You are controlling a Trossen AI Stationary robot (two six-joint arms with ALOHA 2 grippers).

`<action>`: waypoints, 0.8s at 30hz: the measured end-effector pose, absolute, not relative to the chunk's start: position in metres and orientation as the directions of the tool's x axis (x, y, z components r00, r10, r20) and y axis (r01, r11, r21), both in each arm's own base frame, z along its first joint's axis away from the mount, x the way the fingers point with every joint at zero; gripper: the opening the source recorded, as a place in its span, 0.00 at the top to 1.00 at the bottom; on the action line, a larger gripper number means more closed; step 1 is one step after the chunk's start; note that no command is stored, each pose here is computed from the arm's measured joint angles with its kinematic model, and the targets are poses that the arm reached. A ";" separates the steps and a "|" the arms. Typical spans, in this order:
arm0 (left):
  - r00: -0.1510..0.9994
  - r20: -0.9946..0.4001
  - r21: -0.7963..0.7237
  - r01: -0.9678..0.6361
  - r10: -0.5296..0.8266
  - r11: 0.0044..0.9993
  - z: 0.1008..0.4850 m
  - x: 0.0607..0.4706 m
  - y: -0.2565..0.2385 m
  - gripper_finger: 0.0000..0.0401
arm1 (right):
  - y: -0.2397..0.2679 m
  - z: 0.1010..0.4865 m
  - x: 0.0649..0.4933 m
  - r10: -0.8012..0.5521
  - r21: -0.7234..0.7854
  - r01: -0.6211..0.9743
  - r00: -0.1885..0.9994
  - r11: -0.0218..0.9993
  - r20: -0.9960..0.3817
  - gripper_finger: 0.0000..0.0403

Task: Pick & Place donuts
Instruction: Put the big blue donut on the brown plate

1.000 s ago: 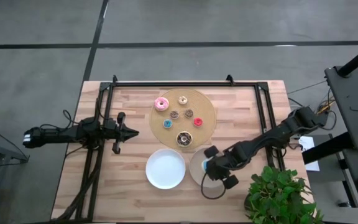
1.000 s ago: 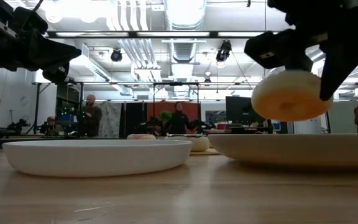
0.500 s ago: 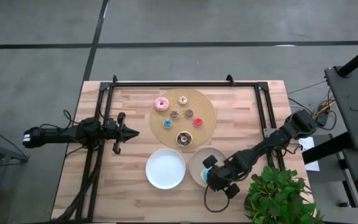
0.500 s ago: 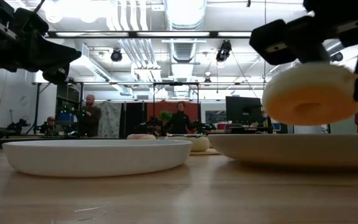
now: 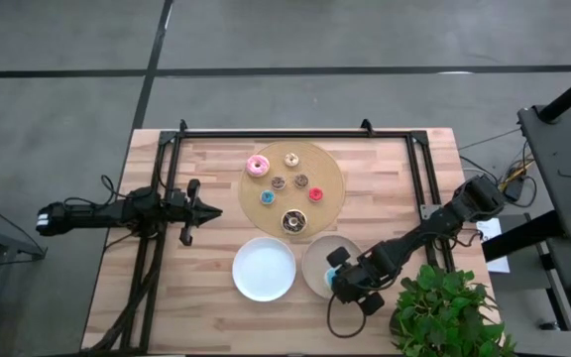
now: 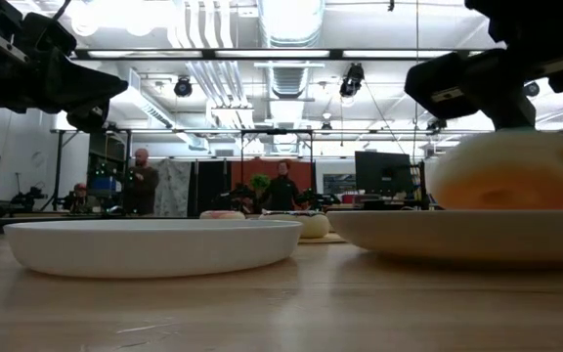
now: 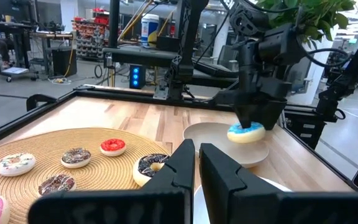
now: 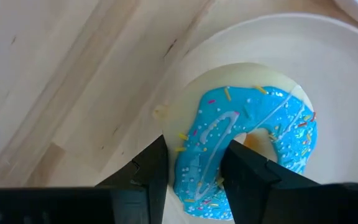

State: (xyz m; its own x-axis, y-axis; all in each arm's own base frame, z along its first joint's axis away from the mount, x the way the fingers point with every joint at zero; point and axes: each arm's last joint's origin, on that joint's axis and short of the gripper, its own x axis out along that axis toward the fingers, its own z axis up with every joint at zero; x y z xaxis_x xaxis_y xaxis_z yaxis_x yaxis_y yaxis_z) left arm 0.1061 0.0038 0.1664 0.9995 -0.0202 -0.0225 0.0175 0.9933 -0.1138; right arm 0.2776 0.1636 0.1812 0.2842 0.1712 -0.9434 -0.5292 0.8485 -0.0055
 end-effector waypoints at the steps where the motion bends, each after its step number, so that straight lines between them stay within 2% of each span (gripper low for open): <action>1: 1.000 -0.022 -0.114 0.018 -0.020 0.993 0.166 0.106 0.004 1.00 | 0.164 0.181 0.277 0.171 -0.005 -0.529 0.284 0.849 -0.943 0.69; 24: 1.000 -0.022 -0.114 0.018 -0.020 0.993 0.167 0.106 0.004 1.00 | 0.157 0.164 0.266 0.144 0.008 -0.509 0.228 0.861 -0.963 0.69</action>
State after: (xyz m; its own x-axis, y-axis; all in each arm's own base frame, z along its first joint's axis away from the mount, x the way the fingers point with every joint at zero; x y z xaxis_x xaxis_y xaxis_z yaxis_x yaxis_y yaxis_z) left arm 0.1061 0.0038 0.1665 0.9996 -0.0202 -0.0219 0.0176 0.9933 -0.1141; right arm 0.2665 0.1571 0.1637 0.2277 0.1436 -0.9631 -0.5086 0.8609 0.0081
